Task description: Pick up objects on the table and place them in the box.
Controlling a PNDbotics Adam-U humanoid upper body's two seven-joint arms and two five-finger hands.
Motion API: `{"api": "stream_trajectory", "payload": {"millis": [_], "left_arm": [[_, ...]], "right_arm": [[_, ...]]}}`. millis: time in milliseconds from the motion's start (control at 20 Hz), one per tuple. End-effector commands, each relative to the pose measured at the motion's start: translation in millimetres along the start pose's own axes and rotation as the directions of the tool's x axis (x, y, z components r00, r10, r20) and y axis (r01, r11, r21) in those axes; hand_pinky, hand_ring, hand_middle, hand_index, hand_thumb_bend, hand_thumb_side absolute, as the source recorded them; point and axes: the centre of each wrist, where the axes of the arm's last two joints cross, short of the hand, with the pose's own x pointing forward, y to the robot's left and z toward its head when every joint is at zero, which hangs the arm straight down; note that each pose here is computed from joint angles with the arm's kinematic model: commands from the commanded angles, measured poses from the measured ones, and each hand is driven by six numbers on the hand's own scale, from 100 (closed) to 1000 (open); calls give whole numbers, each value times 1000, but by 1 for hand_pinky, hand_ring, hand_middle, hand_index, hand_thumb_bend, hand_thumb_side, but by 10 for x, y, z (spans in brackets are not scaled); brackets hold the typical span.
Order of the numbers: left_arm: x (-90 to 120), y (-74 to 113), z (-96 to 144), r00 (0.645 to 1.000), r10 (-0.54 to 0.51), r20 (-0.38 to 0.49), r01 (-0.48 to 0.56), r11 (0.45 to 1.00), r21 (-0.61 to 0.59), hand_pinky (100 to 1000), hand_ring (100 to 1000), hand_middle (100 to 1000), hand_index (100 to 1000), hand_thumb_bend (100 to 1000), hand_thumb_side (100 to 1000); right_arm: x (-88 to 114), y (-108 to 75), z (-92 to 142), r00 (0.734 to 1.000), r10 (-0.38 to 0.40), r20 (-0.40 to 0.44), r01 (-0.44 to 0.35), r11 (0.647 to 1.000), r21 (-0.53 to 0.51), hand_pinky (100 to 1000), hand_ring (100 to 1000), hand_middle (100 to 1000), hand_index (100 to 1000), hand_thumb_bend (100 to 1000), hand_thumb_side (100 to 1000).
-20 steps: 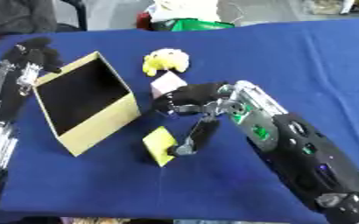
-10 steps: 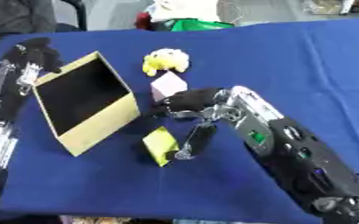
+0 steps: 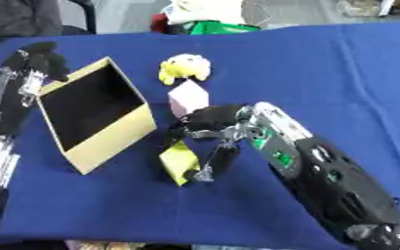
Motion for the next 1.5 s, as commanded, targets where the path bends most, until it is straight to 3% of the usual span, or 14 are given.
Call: {"api": "stream_trajectory", "payload": {"millis": [50, 200, 400, 700, 1050, 1250, 1500], "left_arm": [[71, 36, -58, 999, -11, 32, 11, 1000, -4, 629, 643, 622, 825, 111, 698], [77, 38, -61, 999, -12, 34, 12, 1000, -3, 629, 643, 622, 825, 112, 697], [82, 48, -62, 999, -16, 36, 16, 1000, 1, 629, 644, 623, 824, 113, 694], [97, 69, -63, 999, -22, 40, 21, 1000, 20, 630, 644, 623, 824, 113, 686], [213, -12, -158, 995, 9, 98, -10, 1000, 9, 631, 645, 625, 823, 118, 673], [332, -119, -264, 986, 53, 155, -52, 999, -12, 632, 646, 625, 822, 121, 662], [473, -230, -375, 972, 99, 215, -89, 995, -55, 634, 646, 625, 822, 122, 659]], "right_arm": [[-18, -101, 48, 996, 77, 52, -79, 996, 37, 839, 903, 796, 694, 162, 314], [-31, -142, 88, 996, 78, 37, -78, 997, -11, 835, 894, 773, 557, 112, 284], [-62, -232, 186, 997, 73, 17, -72, 996, -49, 834, 892, 762, 520, 100, 273], [-107, -504, 473, 997, 72, -43, -76, 990, -118, 836, 884, 760, 516, 100, 256], [-254, -834, 787, 984, 47, -174, -89, 966, -242, 835, 876, 757, 529, 100, 246], [-384, -914, 821, 970, 22, -243, -92, 955, -283, 836, 874, 761, 525, 100, 245], [-551, -906, 703, 952, 0, -306, -94, 951, -294, 836, 876, 764, 534, 100, 251]]}}
